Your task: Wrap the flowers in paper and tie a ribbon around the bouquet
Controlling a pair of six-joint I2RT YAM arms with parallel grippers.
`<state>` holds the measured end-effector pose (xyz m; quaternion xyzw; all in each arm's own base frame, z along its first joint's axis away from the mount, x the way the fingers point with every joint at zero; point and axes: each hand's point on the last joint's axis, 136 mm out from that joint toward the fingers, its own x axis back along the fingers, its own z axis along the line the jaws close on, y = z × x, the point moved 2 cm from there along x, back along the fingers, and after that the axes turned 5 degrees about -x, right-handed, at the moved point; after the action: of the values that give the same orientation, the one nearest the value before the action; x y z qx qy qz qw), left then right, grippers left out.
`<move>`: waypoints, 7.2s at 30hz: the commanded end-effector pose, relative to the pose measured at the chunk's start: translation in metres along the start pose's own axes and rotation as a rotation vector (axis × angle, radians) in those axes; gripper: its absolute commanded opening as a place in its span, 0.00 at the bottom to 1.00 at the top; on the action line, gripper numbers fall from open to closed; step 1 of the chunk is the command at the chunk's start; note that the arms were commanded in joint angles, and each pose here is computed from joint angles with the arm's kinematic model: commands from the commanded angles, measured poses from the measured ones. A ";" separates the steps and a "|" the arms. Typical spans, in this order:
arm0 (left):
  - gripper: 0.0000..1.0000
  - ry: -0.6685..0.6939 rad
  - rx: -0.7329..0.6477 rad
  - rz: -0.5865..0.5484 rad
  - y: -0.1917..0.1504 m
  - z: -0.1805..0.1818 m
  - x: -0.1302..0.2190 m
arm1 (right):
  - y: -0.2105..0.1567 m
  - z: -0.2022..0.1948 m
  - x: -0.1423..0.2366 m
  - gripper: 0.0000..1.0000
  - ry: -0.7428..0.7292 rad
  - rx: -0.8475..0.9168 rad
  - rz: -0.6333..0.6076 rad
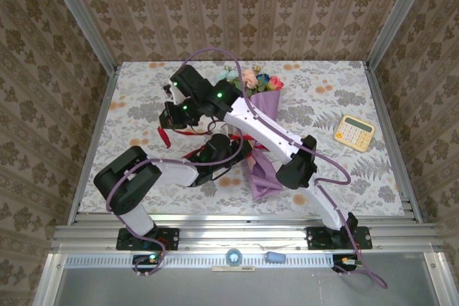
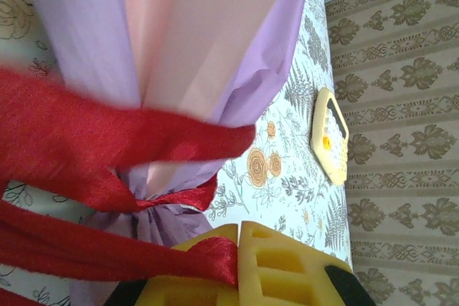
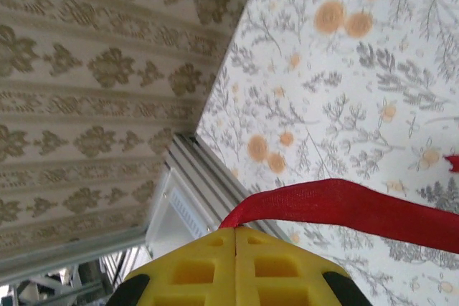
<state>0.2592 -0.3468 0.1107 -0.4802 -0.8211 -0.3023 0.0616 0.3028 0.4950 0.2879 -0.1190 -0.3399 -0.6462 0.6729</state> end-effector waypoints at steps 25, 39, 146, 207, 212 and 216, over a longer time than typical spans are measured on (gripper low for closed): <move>0.00 0.156 -0.235 -0.012 -0.012 0.003 -0.011 | -0.055 -0.031 -0.018 0.37 -0.046 0.073 0.269; 0.00 0.091 -0.136 -0.015 0.007 -0.018 -0.001 | 0.045 -0.030 0.124 0.48 -0.065 -0.006 -0.144; 0.00 0.116 0.783 0.154 0.131 0.088 0.001 | -0.042 -0.064 0.083 0.00 -0.095 0.202 -0.104; 0.00 0.178 0.617 0.289 0.073 0.033 0.005 | -0.086 -0.164 0.210 0.00 -0.060 -0.184 -0.238; 0.00 0.173 0.616 0.289 0.072 0.026 0.004 | -0.098 -0.215 0.235 0.00 -0.158 -0.354 -0.245; 0.00 0.167 0.604 0.287 0.072 0.016 0.004 | -0.100 -0.240 0.255 0.00 -0.257 -0.397 -0.248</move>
<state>0.3173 -0.3033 0.1028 -0.5212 -0.7809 -0.0605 0.3389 0.2777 0.1527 0.2460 -0.2439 -0.2922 -0.7770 0.5015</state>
